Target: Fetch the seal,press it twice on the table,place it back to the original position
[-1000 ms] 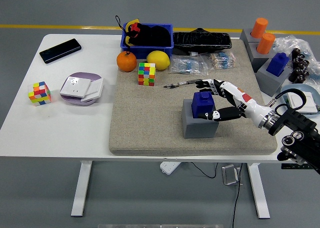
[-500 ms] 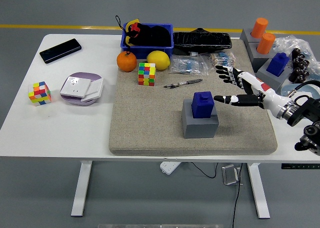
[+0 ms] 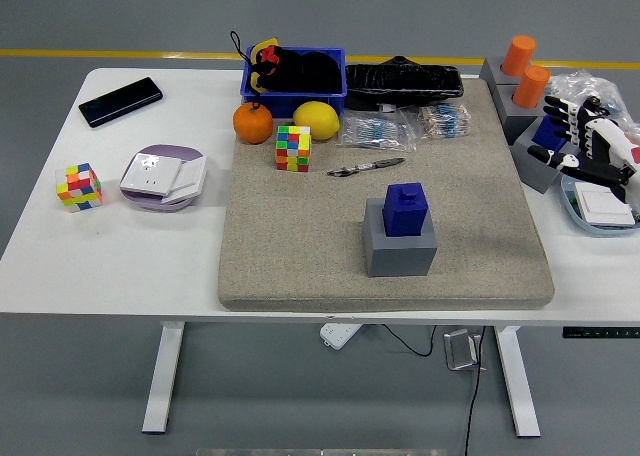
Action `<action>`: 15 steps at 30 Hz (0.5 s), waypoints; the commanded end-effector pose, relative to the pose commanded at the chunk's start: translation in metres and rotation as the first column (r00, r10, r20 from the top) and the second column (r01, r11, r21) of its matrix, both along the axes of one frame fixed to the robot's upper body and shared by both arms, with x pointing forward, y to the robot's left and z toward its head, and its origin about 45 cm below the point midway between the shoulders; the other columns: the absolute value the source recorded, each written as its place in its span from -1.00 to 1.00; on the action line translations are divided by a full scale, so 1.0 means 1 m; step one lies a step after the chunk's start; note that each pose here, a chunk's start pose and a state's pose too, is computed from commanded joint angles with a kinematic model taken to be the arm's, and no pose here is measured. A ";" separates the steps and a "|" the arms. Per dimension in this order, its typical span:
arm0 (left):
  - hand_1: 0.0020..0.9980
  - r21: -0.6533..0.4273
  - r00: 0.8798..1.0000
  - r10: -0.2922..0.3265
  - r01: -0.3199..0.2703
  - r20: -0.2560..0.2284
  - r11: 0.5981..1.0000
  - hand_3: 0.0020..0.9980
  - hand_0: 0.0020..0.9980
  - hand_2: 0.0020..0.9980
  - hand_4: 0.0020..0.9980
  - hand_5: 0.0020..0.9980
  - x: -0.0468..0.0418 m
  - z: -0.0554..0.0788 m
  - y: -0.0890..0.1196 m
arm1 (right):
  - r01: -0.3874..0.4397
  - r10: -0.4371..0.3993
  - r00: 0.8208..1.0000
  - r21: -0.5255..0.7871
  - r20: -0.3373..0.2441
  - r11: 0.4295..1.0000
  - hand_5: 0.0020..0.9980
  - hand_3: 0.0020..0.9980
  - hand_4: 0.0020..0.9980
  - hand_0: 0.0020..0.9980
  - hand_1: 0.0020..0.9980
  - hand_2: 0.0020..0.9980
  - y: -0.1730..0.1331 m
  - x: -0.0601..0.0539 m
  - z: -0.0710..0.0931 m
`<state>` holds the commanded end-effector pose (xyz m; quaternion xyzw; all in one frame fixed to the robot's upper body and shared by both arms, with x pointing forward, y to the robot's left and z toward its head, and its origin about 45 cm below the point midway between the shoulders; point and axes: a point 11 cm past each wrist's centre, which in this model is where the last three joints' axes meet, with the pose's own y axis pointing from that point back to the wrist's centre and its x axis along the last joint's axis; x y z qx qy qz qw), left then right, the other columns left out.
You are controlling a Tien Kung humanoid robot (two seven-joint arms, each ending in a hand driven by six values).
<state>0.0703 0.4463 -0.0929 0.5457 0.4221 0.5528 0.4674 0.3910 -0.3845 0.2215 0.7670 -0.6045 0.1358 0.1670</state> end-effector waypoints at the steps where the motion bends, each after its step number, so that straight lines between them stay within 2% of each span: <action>1: 0.39 0.000 1.000 0.001 -0.001 0.000 1.000 0.50 0.48 0.37 0.36 -0.40 0.0000 0.000 0.000 | 0.021 -0.021 1.000 0.020 -0.001 1.000 0.17 0.83 1.00 0.88 0.85 0.84 -0.005 -0.001 0.000; 7: 0.39 -0.001 1.000 0.003 -0.003 -0.002 1.000 0.50 0.48 0.37 0.36 -0.40 -0.0006 -0.001 -0.002 | 0.128 -0.131 0.991 0.107 0.024 0.986 0.17 0.83 1.00 0.88 0.85 0.84 -0.025 -0.007 0.001; 8: 0.39 -0.001 1.000 0.003 -0.003 -0.002 1.000 0.50 0.48 0.37 0.36 -0.40 -0.0006 -0.001 -0.003 | 0.136 -0.140 0.990 0.115 0.025 0.984 0.13 0.70 1.00 0.84 0.80 0.73 -0.027 -0.008 0.001; 15: 0.39 0.004 1.000 0.004 -0.004 0.012 1.000 0.50 0.48 0.37 0.36 -0.39 0.0059 0.000 -0.002 | 0.194 -0.201 0.979 0.151 0.037 0.969 0.07 0.68 1.00 0.82 0.78 0.71 -0.042 -0.016 0.004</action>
